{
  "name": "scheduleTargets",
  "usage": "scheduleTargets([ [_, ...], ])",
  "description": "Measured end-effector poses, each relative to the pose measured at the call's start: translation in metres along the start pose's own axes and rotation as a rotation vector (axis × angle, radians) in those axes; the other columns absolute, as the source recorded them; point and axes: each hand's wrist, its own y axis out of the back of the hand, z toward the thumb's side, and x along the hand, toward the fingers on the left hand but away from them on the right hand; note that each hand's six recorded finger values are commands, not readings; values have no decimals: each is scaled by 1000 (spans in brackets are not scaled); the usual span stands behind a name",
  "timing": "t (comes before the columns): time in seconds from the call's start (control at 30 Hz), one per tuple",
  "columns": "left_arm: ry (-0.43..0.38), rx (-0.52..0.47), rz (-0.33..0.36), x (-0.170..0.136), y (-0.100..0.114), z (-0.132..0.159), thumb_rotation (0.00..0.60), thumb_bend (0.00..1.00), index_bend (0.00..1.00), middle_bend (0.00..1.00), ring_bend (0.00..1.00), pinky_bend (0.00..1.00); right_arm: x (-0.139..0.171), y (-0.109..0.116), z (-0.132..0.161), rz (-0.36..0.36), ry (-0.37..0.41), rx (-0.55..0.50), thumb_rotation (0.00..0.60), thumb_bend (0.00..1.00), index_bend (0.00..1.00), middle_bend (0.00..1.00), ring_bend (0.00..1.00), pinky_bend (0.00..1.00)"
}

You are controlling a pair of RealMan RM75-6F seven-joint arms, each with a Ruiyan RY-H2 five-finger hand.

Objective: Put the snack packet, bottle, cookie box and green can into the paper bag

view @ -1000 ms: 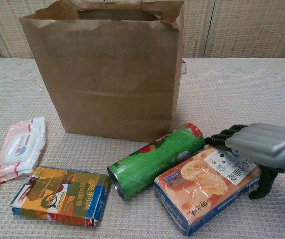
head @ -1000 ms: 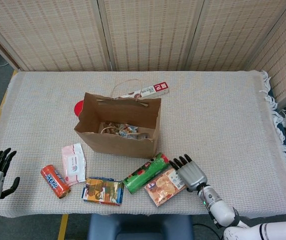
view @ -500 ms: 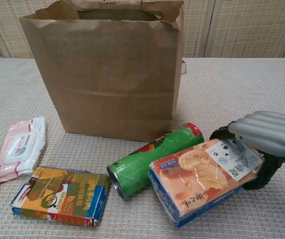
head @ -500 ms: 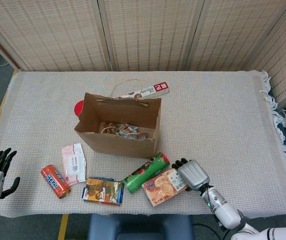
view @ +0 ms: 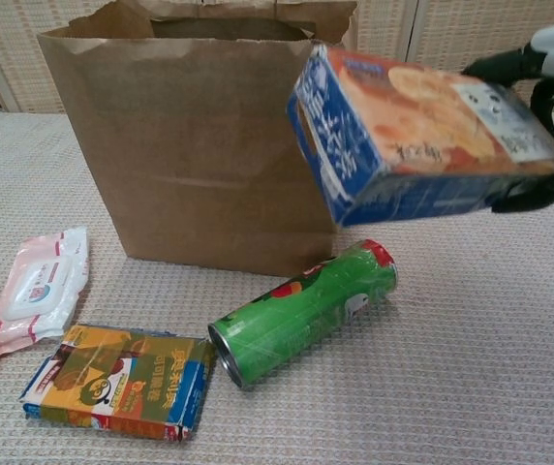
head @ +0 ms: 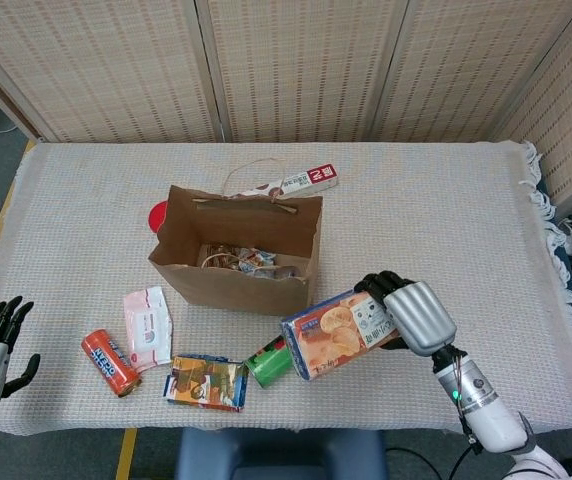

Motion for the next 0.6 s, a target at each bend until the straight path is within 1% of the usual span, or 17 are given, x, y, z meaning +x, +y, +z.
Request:
scheduleTargets([
  [0.03,0,0,0,0,0,0,600,393,68,0,0,0,-3,15,2,-42,2,0,600,365,604,553,573,564],
  [0.13,-1,-1,-1,0,0,0,600,392,68,0,0,0,-10,46,8,-139,5,17,600,364,604,553,573,564],
  [0.23,-2,-1,-2,0,0,0,600,392,68,0,0,0,-18,68,14,-211,-3,74,600,365,604,553,573,564],
  [0.3,-2,-3,-2,0,0,0,600,392,68,0,0,0,-23,76,16,-234,-12,106,600,364,604,553,573,564],
  [0.43,-4,-7,-3,0,0,0,600,392,68,0,0,0,-42,94,27,-286,-45,216,600,364,605,553,573,564],
  [0.6,-7,-12,-6,0,0,-1,600,393,68,0,0,0,-69,106,45,-332,-97,344,600,365,605,553,573,564],
])
